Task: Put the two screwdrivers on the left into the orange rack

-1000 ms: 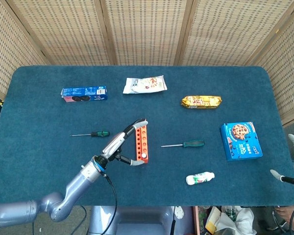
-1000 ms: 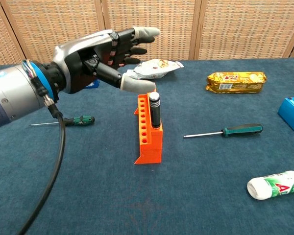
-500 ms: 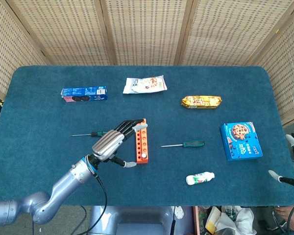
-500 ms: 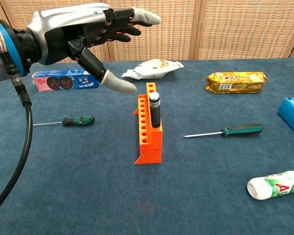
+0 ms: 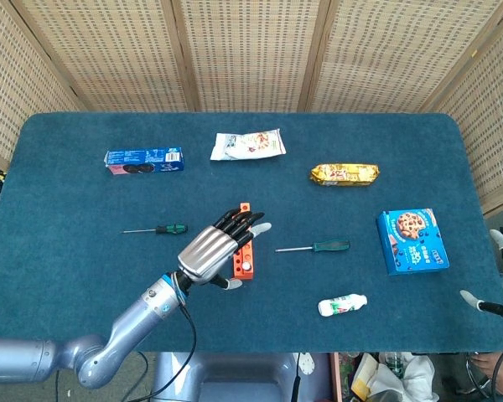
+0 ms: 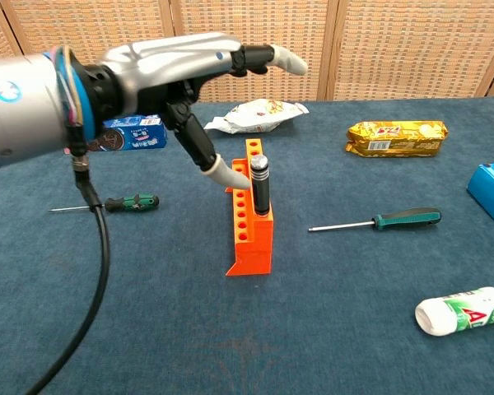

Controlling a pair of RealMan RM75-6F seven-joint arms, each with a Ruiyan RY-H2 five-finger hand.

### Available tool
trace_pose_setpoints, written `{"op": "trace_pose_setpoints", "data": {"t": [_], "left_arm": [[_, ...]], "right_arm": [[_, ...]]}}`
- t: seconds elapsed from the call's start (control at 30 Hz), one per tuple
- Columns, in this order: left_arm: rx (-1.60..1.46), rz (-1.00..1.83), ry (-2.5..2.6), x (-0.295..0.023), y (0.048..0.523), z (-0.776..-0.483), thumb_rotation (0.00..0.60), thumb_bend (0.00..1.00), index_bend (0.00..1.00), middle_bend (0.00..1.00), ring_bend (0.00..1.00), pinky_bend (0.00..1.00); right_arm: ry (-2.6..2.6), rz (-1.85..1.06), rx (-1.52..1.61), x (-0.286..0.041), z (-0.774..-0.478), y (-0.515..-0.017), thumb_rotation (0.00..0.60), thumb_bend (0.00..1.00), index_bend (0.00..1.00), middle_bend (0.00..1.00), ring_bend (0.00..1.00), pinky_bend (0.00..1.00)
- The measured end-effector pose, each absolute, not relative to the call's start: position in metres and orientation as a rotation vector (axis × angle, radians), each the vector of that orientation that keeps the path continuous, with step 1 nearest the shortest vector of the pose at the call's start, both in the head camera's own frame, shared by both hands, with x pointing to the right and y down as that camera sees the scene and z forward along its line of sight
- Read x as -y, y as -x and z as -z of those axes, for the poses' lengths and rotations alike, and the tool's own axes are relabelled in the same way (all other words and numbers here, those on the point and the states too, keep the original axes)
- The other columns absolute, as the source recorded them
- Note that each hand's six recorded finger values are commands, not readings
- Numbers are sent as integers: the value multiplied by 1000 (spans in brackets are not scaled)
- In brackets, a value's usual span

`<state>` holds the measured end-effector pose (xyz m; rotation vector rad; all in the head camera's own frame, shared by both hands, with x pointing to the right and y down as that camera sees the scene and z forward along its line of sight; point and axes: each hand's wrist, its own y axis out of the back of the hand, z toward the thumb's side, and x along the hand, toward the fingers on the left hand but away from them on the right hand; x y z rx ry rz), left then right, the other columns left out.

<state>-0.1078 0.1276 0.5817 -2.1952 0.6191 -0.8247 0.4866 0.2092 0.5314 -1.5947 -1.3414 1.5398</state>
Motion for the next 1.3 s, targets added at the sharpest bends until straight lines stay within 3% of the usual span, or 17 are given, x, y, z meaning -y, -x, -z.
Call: {"op": "trace_pose_setpoints", "data": {"t": [0.87, 1.17, 1.3], "left_arm": [[-742, 821, 2203, -102, 81, -598, 600, 0, 0, 0, 0, 0], [-793, 803, 2171, -92, 109, -576, 600, 0, 0, 0, 0, 0], [-829, 864, 2090, -78, 146, -569, 600, 0, 7, 0, 0, 0]], "right_arm": [[1599, -1553, 1336, -208, -535, -488, 600, 0, 0, 0, 0, 0], [1600, -1550, 1338, -208, -534, -488, 600, 0, 0, 0, 0, 0], [1604, -1547, 1330, -209, -534, -486, 600, 0, 0, 0, 0, 0]]}}
